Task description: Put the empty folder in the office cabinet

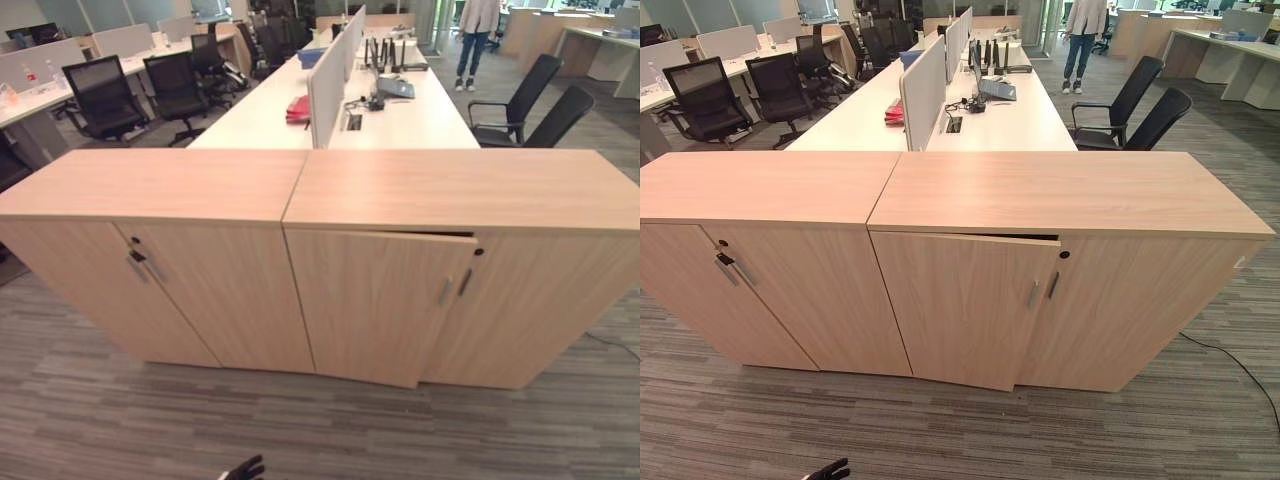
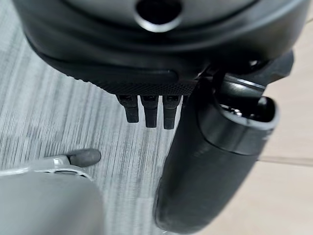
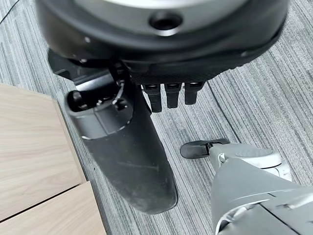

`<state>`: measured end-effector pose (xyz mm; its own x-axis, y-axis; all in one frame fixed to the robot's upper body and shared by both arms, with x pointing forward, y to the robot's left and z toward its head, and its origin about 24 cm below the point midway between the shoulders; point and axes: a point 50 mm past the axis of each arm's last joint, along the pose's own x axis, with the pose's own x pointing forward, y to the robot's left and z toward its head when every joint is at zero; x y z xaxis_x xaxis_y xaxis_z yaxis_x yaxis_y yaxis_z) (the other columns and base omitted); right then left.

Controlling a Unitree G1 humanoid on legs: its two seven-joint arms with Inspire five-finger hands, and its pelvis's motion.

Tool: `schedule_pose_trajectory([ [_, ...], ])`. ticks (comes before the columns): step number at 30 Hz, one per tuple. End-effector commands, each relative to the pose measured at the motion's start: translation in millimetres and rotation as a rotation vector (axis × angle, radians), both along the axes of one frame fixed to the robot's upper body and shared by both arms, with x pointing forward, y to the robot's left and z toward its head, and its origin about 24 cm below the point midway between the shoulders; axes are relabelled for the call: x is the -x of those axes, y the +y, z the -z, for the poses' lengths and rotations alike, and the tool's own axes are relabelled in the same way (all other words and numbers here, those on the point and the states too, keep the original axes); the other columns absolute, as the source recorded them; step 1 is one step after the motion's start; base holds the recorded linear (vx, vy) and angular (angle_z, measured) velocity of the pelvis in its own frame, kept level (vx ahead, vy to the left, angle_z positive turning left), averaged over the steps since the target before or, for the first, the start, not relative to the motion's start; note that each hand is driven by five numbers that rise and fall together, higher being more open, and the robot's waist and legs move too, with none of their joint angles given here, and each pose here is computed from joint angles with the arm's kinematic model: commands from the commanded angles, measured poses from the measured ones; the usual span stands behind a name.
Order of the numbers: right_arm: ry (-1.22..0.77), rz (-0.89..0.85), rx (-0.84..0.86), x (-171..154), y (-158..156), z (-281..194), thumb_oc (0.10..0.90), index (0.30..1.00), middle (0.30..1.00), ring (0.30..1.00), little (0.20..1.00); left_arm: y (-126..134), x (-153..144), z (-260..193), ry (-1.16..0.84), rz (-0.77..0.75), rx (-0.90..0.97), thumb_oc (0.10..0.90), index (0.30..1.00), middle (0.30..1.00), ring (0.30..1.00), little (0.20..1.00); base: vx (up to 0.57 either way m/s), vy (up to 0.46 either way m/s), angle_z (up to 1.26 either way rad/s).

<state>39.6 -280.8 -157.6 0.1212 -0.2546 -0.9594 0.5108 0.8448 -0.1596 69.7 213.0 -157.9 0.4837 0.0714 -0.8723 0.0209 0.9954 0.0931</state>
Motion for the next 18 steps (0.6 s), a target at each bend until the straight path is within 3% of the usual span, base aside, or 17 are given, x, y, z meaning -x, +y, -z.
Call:
schedule_pose_trajectory([
  [1,-0.031,0.039,0.039,-26,-8,-7,0.800,0.900,0.900,0.900,0.900,-12,-21,-4,-0.071,0.080,0.019,0.800,0.900,0.900,0.900,0.900,0.00,0.000,0.00],
  [11,-0.030,-0.061,0.035,-34,-4,-7,0.800,0.900,0.900,0.900,0.900,-7,28,13,0.152,-0.125,0.072,0.800,0.900,0.900,0.900,0.900,0.00,0.002,-0.01],
  [18,-0.030,-0.092,0.036,-37,-2,-6,0.800,0.900,0.900,0.900,0.900,-9,25,14,0.153,-0.105,0.067,0.800,0.900,0.900,0.900,0.900,0.00,0.000,0.00],
])
